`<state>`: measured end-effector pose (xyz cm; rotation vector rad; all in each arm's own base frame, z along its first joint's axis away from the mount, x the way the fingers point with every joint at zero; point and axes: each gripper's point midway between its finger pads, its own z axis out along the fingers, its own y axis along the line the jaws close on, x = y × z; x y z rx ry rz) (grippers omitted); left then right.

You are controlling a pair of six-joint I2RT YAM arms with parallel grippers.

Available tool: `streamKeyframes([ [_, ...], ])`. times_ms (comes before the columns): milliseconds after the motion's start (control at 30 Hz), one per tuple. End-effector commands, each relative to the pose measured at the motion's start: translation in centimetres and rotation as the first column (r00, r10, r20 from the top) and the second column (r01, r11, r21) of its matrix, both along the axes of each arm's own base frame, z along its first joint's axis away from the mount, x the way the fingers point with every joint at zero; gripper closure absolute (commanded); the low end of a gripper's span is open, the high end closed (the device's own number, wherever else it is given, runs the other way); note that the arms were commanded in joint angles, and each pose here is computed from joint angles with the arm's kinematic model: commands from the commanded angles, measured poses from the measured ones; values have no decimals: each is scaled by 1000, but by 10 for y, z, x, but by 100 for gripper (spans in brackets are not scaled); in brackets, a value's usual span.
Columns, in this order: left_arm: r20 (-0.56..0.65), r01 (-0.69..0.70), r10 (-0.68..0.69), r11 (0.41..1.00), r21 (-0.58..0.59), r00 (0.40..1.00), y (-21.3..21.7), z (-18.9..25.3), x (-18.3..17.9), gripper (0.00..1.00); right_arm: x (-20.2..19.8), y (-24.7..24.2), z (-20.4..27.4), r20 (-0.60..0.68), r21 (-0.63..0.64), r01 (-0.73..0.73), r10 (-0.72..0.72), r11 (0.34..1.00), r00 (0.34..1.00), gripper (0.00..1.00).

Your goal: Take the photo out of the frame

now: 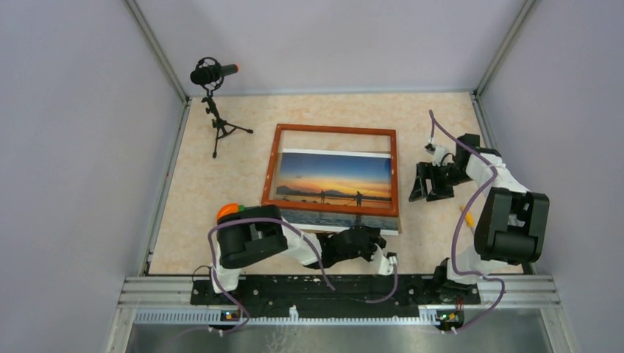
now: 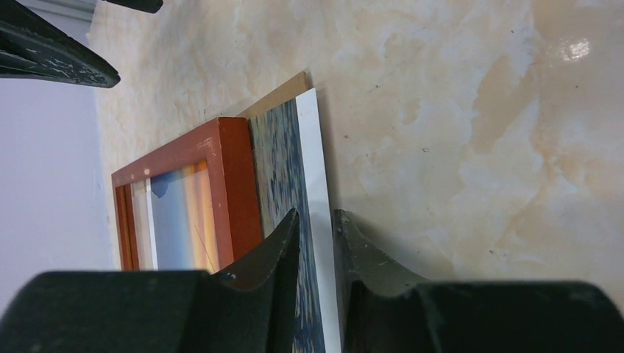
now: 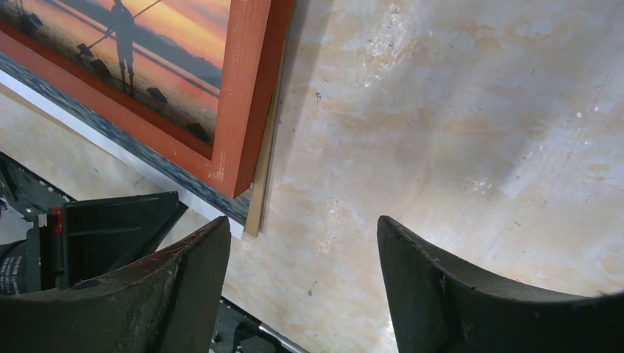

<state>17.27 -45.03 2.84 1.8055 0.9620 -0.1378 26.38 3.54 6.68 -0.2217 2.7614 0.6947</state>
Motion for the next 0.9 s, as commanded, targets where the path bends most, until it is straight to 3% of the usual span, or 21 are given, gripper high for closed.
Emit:
streamKeyframes([
  [0, -34, -47, 48, 998, 36, 998, 3, -13, 3, 75, 4, -2, 11, 55, -8, 10, -10, 1000, 998, 28],
  [200, -107, -65, 66, 998, 19, 992, -4, 2, -1, 100, 5, 1, 19, 97, 8, 4, -4, 1000, 995, 28],
  [567, -179, -113, 97, 991, -78, 979, -11, 37, 0, 100, 7, 4, 24, 110, 24, 0, -3, 1000, 994, 28],
  [867, -232, -70, 44, 992, -102, 972, -14, 49, -11, 100, 5, 6, 21, 105, 33, 0, -3, 999, 994, 28],
])
